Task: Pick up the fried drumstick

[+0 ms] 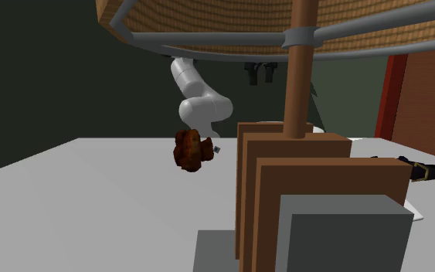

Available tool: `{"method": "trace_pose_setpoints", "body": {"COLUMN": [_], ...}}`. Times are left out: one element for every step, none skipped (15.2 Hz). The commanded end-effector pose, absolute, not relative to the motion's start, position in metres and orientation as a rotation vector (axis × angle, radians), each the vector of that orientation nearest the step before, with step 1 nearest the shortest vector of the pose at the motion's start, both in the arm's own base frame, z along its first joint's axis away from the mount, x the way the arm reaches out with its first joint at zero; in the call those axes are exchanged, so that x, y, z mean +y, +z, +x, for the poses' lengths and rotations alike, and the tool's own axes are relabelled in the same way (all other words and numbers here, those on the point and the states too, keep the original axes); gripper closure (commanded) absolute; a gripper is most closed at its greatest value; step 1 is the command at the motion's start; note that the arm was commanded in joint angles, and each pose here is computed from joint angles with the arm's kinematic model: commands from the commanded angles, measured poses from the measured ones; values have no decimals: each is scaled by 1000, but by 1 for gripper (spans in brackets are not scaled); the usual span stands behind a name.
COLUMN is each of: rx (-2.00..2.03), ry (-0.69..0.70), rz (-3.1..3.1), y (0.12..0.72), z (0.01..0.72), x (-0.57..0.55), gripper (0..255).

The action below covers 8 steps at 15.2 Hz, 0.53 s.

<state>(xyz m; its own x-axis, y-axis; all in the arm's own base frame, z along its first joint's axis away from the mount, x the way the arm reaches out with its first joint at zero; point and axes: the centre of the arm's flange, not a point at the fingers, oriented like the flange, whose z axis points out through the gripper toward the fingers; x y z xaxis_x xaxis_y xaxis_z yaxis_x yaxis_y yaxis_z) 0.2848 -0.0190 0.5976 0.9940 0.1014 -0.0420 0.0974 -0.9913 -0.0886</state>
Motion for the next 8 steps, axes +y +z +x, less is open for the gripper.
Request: {"method": "trace_pose_setpoints", "body": {"rx": [-152, -127, -102, -77, -52, -26, -1, 24], "ry": [71, 55, 40, 24, 8, -7, -23, -39], "rz": [-3050, -3054, -3057, -3060, -3063, -3066, -3068, -3070], "y": [598, 594, 590, 586, 582, 578, 575, 571], "z": [285, 287, 289, 291, 293, 295, 297, 298], "x": [-19, -31, -42, -54, -66, -78, -90, -102], "gripper": [0, 0, 0, 0, 0, 0, 0, 0]}}
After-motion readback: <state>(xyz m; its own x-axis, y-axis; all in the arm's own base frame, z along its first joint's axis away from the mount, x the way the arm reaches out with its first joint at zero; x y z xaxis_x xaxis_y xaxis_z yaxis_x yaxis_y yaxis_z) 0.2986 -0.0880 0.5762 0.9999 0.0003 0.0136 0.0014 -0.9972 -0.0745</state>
